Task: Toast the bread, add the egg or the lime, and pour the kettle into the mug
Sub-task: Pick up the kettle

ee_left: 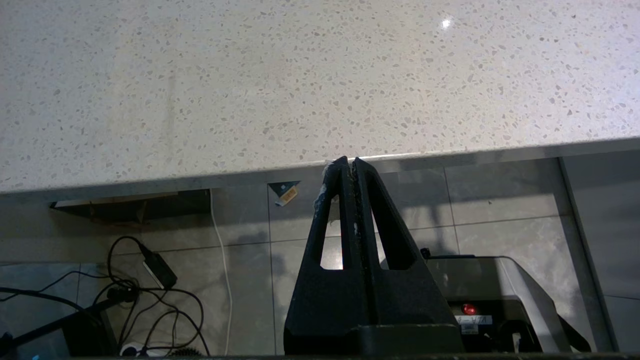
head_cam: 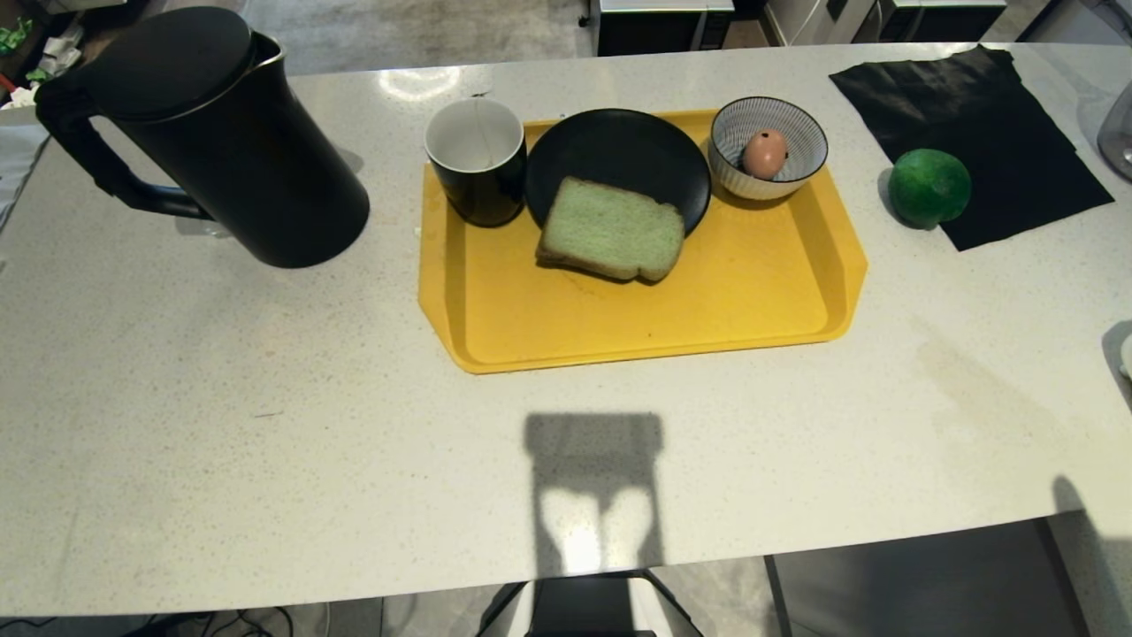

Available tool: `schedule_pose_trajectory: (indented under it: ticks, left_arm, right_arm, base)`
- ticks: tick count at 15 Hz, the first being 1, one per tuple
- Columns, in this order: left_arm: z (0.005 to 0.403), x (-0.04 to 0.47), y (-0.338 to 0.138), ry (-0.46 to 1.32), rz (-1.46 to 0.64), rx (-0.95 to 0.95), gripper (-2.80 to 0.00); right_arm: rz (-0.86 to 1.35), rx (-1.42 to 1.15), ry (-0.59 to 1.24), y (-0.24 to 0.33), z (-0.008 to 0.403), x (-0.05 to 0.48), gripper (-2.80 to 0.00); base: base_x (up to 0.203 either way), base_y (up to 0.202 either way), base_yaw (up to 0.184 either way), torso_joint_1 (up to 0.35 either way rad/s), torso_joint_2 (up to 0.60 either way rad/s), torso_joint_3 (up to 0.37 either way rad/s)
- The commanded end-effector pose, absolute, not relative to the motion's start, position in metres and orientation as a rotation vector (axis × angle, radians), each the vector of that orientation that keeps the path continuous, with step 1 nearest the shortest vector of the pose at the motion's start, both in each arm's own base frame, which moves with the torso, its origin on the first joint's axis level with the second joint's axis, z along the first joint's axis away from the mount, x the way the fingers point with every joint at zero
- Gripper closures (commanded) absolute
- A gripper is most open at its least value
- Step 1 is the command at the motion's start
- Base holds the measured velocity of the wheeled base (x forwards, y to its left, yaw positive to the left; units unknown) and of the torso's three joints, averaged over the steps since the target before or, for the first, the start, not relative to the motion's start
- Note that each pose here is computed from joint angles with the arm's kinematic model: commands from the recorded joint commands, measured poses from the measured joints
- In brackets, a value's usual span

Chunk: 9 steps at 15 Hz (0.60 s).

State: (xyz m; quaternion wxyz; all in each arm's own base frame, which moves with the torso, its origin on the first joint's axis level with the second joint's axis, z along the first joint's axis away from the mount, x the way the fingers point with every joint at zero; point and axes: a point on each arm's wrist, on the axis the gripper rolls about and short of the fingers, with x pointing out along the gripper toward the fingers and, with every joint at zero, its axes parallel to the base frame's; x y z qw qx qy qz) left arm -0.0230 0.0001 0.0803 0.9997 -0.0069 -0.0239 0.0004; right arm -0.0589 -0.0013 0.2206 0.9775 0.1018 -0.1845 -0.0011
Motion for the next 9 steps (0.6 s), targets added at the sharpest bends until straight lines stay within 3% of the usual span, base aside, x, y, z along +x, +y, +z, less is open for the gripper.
schedule_pose_trajectory:
  ticks: [1, 9]
  left_arm:
    - [0.076, -0.022, 0.0, -0.034, 0.001, -0.014, 0.0]
    - [0.076, -0.022, 0.0, -0.034, 0.001, -0.014, 0.0]
  right_arm:
    - [0.001, 0.203, -0.36, -0.002, 0.185, -0.062, 0.0]
    - [-0.029, 0.019, -0.113, -0.001, 0.088, -0.023, 0.0]
  base:
    - [0.0, 0.0, 0.0, 0.0, 0.0, 0.0]
    - [0.0, 0.0, 0.0, 0.0, 0.0, 0.0]
